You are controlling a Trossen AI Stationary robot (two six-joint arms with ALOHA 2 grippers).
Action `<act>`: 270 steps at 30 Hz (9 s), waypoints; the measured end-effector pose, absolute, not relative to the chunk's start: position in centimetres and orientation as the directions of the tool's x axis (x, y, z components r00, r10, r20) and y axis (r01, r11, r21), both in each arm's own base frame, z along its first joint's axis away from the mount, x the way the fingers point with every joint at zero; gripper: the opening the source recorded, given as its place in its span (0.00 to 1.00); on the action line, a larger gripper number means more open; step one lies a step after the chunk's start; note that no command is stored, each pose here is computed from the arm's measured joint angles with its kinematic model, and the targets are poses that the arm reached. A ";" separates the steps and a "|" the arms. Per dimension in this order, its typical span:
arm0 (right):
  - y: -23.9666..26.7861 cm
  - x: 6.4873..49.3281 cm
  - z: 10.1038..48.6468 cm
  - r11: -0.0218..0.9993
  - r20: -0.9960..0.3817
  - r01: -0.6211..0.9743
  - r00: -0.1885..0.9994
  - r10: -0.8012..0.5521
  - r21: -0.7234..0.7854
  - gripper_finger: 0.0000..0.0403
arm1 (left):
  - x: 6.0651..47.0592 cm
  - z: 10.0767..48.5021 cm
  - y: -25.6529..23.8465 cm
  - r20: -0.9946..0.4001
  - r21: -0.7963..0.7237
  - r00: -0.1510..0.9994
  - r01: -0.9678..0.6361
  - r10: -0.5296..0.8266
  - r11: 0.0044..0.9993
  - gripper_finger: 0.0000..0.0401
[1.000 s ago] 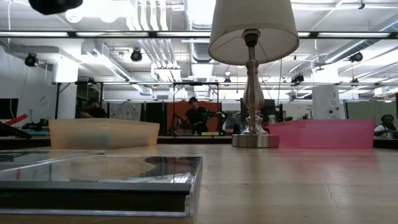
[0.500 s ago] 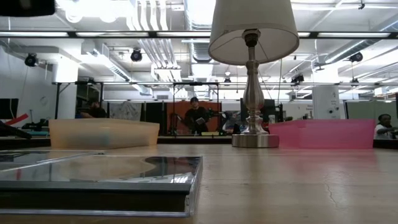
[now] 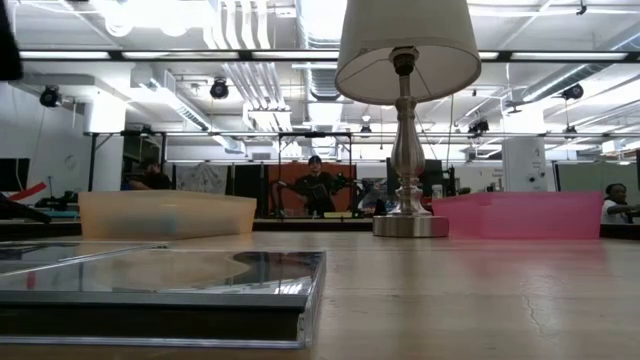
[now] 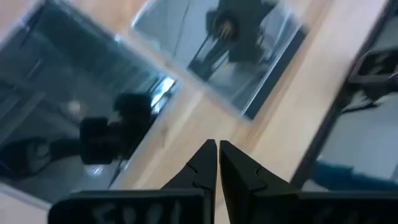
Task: Pick & place jewel cases by type
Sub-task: Put the middle black cd case into the pink bin
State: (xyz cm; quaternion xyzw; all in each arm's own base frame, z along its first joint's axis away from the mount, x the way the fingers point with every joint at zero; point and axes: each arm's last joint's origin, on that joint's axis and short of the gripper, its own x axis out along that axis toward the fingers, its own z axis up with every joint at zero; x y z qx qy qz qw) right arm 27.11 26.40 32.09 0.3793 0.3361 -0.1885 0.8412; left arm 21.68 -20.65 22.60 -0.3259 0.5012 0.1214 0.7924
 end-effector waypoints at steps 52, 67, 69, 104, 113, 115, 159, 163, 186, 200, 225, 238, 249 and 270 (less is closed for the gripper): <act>24.7 27.7 20.6 0.366 -0.779 0.717 0.626 0.036 0.593 0.69 | 25.1 14.8 -21.9 -0.948 -0.145 0.314 -0.290 -0.049 0.946 0.00; 23.4 28.3 19.1 0.351 -0.781 0.723 0.623 0.039 0.595 0.68 | 27.5 14.4 -20.5 -0.920 -0.181 0.383 -0.227 -0.083 0.957 0.00; 23.0 28.4 18.8 0.348 -0.786 0.731 0.618 0.029 0.587 0.68 | 27.7 14.4 -20.2 -0.917 -0.181 0.390 -0.229 -0.080 0.956 0.00; 20.3 28.1 14.7 0.142 -0.784 0.773 0.620 0.033 0.618 0.63 | 30.3 14.4 -19.2 -0.850 -0.263 0.510 -0.203 -0.127 0.943 0.00; 19.8 28.3 14.6 0.140 -0.788 0.779 0.615 0.021 0.611 0.60 | 31.0 14.1 -19.2 -0.828 -0.298 0.542 -0.206 -0.145 0.932 0.00; 19.8 28.3 14.6 0.139 -0.792 0.782 0.611 0.019 0.607 0.60 | 31.1 14.1 -19.1 -0.828 -0.300 0.541 -0.211 -0.145 0.930 0.00; 20.4 29.3 12.1 0.045 -0.796 0.795 0.605 0.019 0.605 0.59 | 32.8 14.3 -18.6 -0.754 -0.397 0.632 -0.223 -0.177 0.890 0.00; 20.4 29.3 12.1 0.038 -0.795 0.794 0.606 0.012 0.606 0.59 | 33.4 13.5 -19.0 -0.730 -0.446 0.651 -0.221 -0.209 0.867 0.00; 20.2 29.4 12.0 0.032 -0.774 0.774 0.633 -0.024 0.632 0.56 | 34.9 12.9 -19.8 -0.736 -0.450 0.635 -0.202 -0.233 0.870 0.00; 20.4 29.6 12.1 0.043 -0.753 0.753 0.658 -0.020 0.656 0.55 | 34.5 12.5 -19.5 -0.772 -0.424 0.595 -0.221 -0.223 0.878 0.00; 20.9 30.1 12.8 0.117 -0.708 0.700 0.705 0.047 0.704 0.55 | 33.9 12.0 -19.2 -0.821 -0.398 0.524 -0.238 -0.228 0.886 0.00; 21.2 30.6 13.7 0.156 -0.678 0.664 0.733 0.059 0.732 0.55 | 33.8 11.9 -19.2 -0.830 -0.402 0.502 -0.234 -0.244 0.885 0.00; 21.6 31.0 14.5 0.180 -0.662 0.644 0.746 0.068 0.744 0.55 | 33.6 11.8 -19.2 -0.842 -0.396 0.480 -0.237 -0.248 0.887 0.00; 22.0 30.8 16.1 0.208 -0.610 0.586 0.789 0.074 0.784 0.55 | 33.6 11.8 -19.1 -0.843 -0.397 0.477 -0.238 -0.249 0.887 0.00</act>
